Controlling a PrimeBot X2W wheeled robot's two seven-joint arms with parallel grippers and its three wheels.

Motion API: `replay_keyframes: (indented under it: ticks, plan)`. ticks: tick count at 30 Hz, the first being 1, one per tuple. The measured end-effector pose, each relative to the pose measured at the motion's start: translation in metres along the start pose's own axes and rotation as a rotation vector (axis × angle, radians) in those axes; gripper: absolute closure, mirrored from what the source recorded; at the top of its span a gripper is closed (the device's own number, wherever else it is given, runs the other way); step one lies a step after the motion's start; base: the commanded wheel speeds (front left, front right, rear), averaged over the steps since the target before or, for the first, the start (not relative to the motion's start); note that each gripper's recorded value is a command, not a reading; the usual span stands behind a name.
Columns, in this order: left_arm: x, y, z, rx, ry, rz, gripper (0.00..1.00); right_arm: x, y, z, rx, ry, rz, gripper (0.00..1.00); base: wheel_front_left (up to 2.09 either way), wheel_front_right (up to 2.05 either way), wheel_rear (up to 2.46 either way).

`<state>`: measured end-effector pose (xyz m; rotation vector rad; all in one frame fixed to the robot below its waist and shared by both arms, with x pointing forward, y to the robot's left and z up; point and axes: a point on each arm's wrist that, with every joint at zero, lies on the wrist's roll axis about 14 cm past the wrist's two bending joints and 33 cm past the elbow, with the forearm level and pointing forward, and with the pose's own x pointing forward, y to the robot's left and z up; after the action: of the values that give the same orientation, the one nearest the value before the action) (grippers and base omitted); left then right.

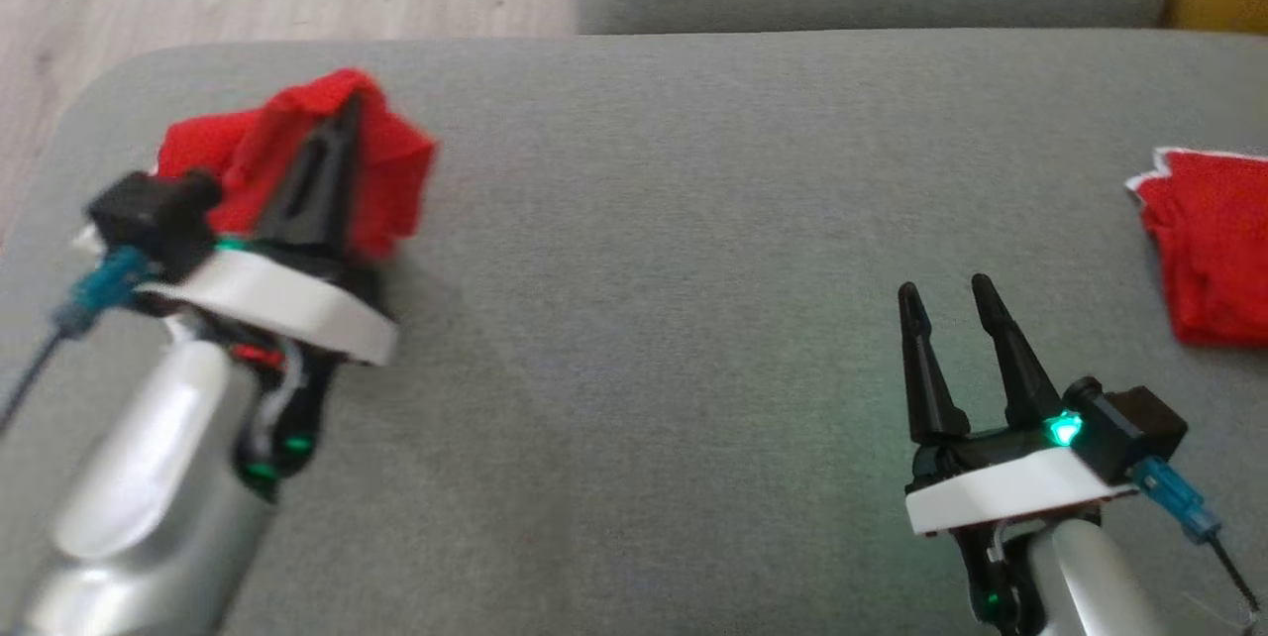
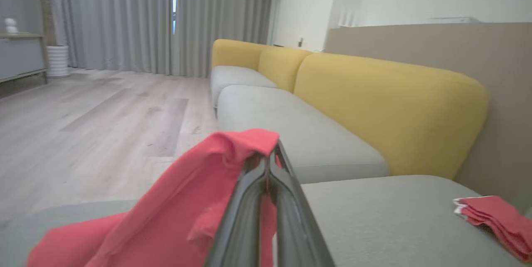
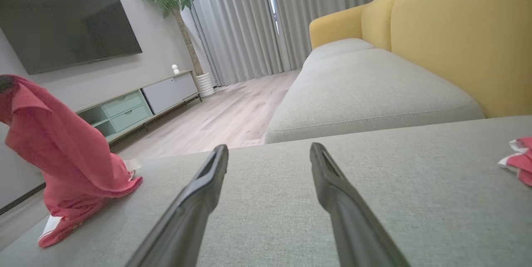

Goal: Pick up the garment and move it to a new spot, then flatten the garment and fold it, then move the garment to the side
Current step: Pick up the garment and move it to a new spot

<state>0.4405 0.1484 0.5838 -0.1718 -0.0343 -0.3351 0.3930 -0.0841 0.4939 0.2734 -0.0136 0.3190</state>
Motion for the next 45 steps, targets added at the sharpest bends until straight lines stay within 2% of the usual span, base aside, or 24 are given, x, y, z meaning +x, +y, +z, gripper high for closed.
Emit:
replay_keyframes:
  ticks: [12, 13, 17, 18, 19, 22, 26, 31, 39, 42, 45]
  plan:
    - [0.063, -0.159, 0.005, -0.107, -0.081, -0.344, 1.0, -0.017, -0.042, 0.029, -0.016, -0.081, -0.134, 0.0, 0.0, 0.0, 0.0]
    - [0.063, -0.159, 0.005, -0.107, -0.081, -0.344, 1.0, -0.017, -0.042, 0.029, -0.016, -0.081, -0.134, 0.0, 0.0, 0.0, 0.0]
    - [0.075, -0.21, -0.005, -0.129, -0.075, -0.47, 1.0, -0.027, -0.061, 0.032, -0.017, -0.088, -0.196, 0.0, 0.0, 0.0, 0.0]
    - [0.076, -0.222, -0.014, -0.121, -0.055, -0.504, 0.6, -0.03, -0.065, 0.032, -0.019, -0.087, -0.21, 0.0, 0.0, 0.0, 0.0]
    - [0.077, -0.229, -0.022, -0.114, -0.042, -0.524, 0.0, -0.032, -0.069, 0.032, -0.02, -0.085, -0.224, 0.0, 0.0, 0.0, 0.0]
    - [0.08, -0.239, -0.049, -0.104, 0.007, -0.552, 0.0, -0.037, -0.078, 0.029, -0.017, -0.076, -0.256, 0.0, 0.0, 0.0, 0.0]
    - [0.083, -0.227, -0.067, -0.104, 0.035, -0.517, 0.0, -0.037, -0.086, 0.03, -0.019, -0.079, -0.279, 0.0, 0.0, 0.0, 0.0]
    - [0.077, -0.193, -0.073, -0.105, 0.035, -0.424, 0.0, -0.026, -0.08, 0.031, -0.022, -0.085, -0.247, 0.0, 0.0, 0.0, 0.0]
    - [0.034, -0.078, -0.078, -0.05, 0.031, -0.098, 0.0, -0.01, -0.054, 0.03, -0.046, -0.084, -0.158, 0.0, 0.0, 0.0, 0.0]
    - [0.006, -0.05, -0.067, -0.082, -0.012, 0.003, 0.0, -0.013, -0.042, 0.023, -0.038, -0.063, -0.13, 0.0, 0.0, 0.0, 0.0]
    - [-0.029, -0.026, -0.074, -0.08, -0.003, 0.104, 0.0, -0.012, -0.03, 0.017, -0.033, -0.047, -0.095, 0.0, 0.0, 0.0, 0.0]
